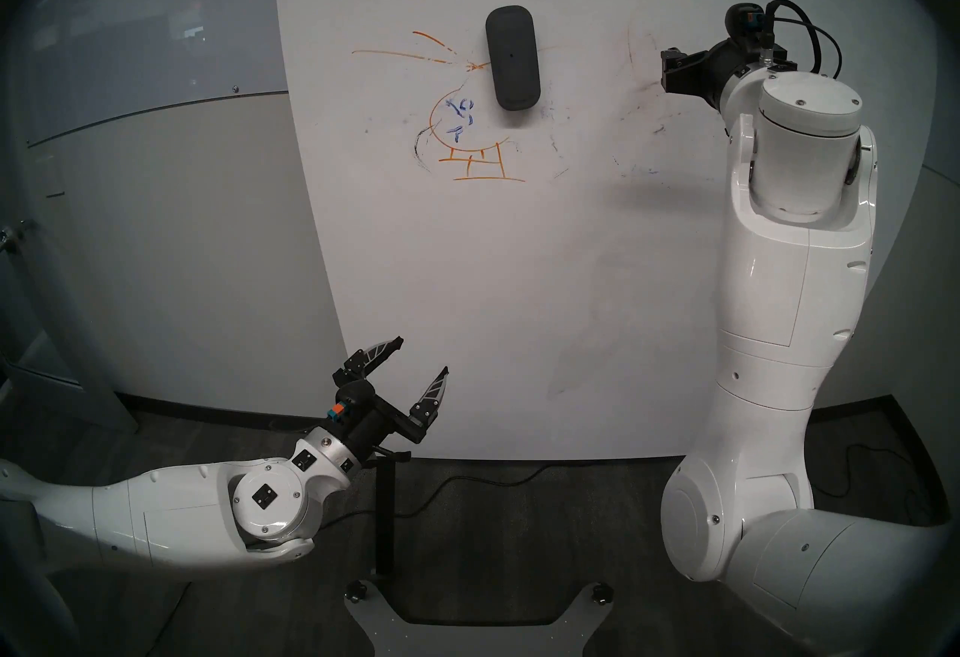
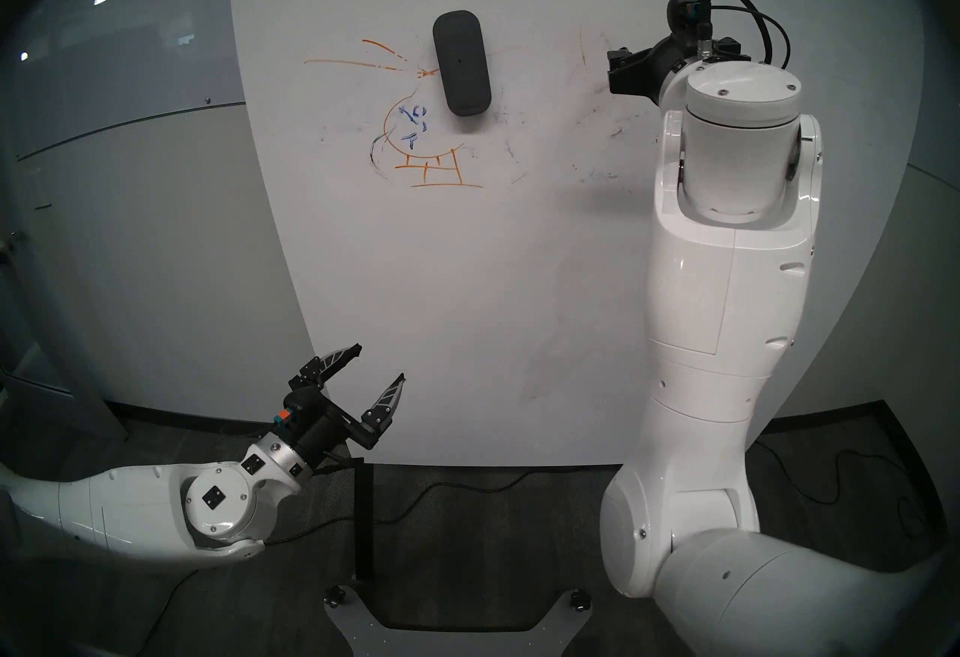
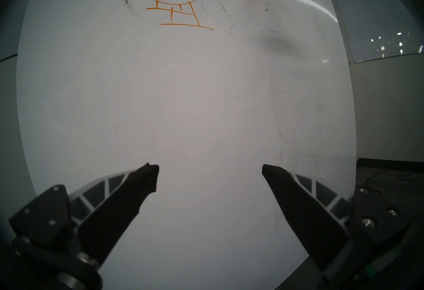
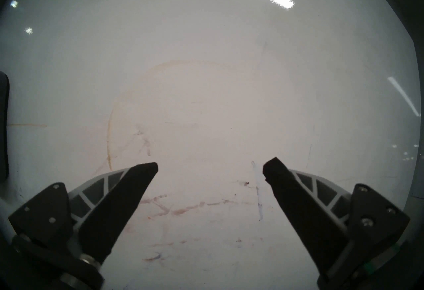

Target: Erase all marks on the whiteboard with the eraser

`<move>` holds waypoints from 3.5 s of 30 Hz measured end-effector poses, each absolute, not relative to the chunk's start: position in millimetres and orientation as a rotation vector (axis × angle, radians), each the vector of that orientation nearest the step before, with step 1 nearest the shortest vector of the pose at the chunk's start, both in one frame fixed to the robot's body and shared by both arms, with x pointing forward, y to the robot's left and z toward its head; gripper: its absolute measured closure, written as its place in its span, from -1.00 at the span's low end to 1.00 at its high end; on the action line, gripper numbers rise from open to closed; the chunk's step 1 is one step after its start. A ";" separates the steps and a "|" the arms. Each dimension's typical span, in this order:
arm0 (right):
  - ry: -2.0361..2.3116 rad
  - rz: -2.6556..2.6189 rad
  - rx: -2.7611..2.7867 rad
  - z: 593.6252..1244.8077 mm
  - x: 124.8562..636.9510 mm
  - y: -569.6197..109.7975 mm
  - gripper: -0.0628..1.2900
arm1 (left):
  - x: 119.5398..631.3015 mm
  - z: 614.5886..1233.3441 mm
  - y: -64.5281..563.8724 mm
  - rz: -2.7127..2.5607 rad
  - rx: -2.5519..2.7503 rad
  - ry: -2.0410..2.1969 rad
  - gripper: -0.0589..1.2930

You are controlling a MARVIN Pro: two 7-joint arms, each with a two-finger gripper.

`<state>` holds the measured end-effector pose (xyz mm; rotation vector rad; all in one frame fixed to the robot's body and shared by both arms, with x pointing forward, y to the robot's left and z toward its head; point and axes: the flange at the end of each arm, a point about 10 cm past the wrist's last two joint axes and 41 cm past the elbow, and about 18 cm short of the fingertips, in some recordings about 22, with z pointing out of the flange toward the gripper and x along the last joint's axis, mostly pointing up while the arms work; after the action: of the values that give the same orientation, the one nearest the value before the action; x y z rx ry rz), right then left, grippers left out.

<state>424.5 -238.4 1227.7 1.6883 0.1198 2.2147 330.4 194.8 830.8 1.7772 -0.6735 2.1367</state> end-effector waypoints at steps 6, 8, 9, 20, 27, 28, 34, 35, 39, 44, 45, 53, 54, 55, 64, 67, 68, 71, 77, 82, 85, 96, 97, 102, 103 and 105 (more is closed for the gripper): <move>0.074 2.227 1.661 1230.6 412.2 -249.6 -0.94 | 330.5 830.8 194.8 2.137 1.777 -0.673 -0.91; 0.048 2.234 1.643 1232.8 405.8 -254.6 -0.94 | 330.4 830.8 194.8 2.137 1.777 -0.673 -0.91; 0.034 2.237 1.633 1234.1 402.5 -257.1 -0.94 | 330.4 830.8 194.8 2.137 1.777 -0.674 -0.91; -0.073 2.295 1.532 1252.0 361.2 -277.0 -0.94 | 330.4 830.7 194.7 2.136 1.777 -0.674 -0.91; -0.102 2.291 1.529 1254.0 348.9 -286.3 -0.94 | 330.4 830.7 194.7 2.136 1.777 -0.674 -0.91; -0.107 2.287 1.531 1253.6 348.6 -288.0 -0.94 | 330.4 830.7 194.7 2.136 1.777 -0.674 -0.91; -0.127 2.262 1.527 1251.3 351.9 -294.7 -0.94 | 330.4 830.7 194.7 2.136 1.777 -0.674 -0.91; -0.131 2.254 1.528 1250.4 353.6 -295.7 -0.94 | 330.4 830.7 194.7 2.136 1.777 -0.674 -0.91; -0.130 2.220 1.527 1246.6 359.8 -295.9 -0.94 | 330.4 830.7 194.7 2.136 1.777 -0.673 -0.91; -0.124 2.204 1.526 1243.8 362.0 -294.0 -0.94 | 330.4 830.7 194.7 2.136 1.777 -0.673 -0.91; -0.123 2.201 1.524 1243.4 362.1 -293.6 -0.94 | 330.4 830.7 194.7 2.136 1.777 -0.673 -0.91; -0.122 2.196 1.516 1243.3 361.8 -293.1 -0.94 | 330.4 830.7 194.7 2.136 1.777 -0.673 -0.91; -0.122 2.196 1.516 1243.3 361.8 -293.1 -0.94 | 330.4 830.7 194.7 2.136 1.777 -0.673 -0.91; -0.121 2.196 1.515 1243.3 361.8 -293.1 -0.94 | 330.3 830.8 194.7 2.136 1.776 -0.673 -0.91; -0.117 2.204 1.516 1243.5 361.9 -292.3 -0.94 | 331.0 829.1 197.2 2.126 1.740 -0.721 -0.91; -0.116 2.206 1.517 1243.5 361.9 -292.1 -0.94 | 332.5 827.1 200.6 2.133 1.725 -0.748 -0.91; -0.116 2.207 1.517 1243.5 362.0 -292.1 -0.94 | 333.0 826.3 201.7 2.136 1.721 -0.756 -0.91; -0.116 2.209 1.517 1243.5 362.0 -291.9 -0.94 | 334.2 824.6 204.6 2.146 1.707 -0.774 -0.91; -0.116 2.211 1.517 1243.5 362.0 -291.8 -0.94 | 337.1 821.6 207.0 2.188 1.657 -0.793 -0.91; -0.117 2.212 1.517 1243.5 362.0 -291.7 -0.94 | 339.0 818.4 208.0 2.234 1.609 -0.802 -0.91; -0.117 2.212 1.516 1243.5 362.0 -291.7 -0.94 | 339.7 816.8 207.9 2.252 1.589 -0.807 -0.91; -0.120 2.211 1.519 1242.8 362.6 -292.0 -0.94 | 358.2 850.5 178.9 2.328 1.462 -0.762 -0.91; -0.120 2.210 1.519 1242.6 362.7 -292.1 -0.94 | 363.5 859.7 173.5 2.346 1.435 -0.753 -0.91; -0.122 2.210 1.521 1242.0 363.0 -292.3 -0.94 | 386.3 902.4 152.1 2.416 1.327 -0.712 -0.91; -0.122 2.210 1.522 1241.9 363.1 -292.3 -0.94 | 390.9 911.0 148.3 2.430 1.309 -0.705 -0.91; -0.123 2.209 1.522 1241.7 363.2 -292.3 -0.94 | 399.5 926.4 141.6 2.453 1.281 -0.693 -0.91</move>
<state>363.2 -292.3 1241.7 1.5220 -0.1229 2.2093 399.5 141.6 926.4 1.2813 -0.6926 2.4530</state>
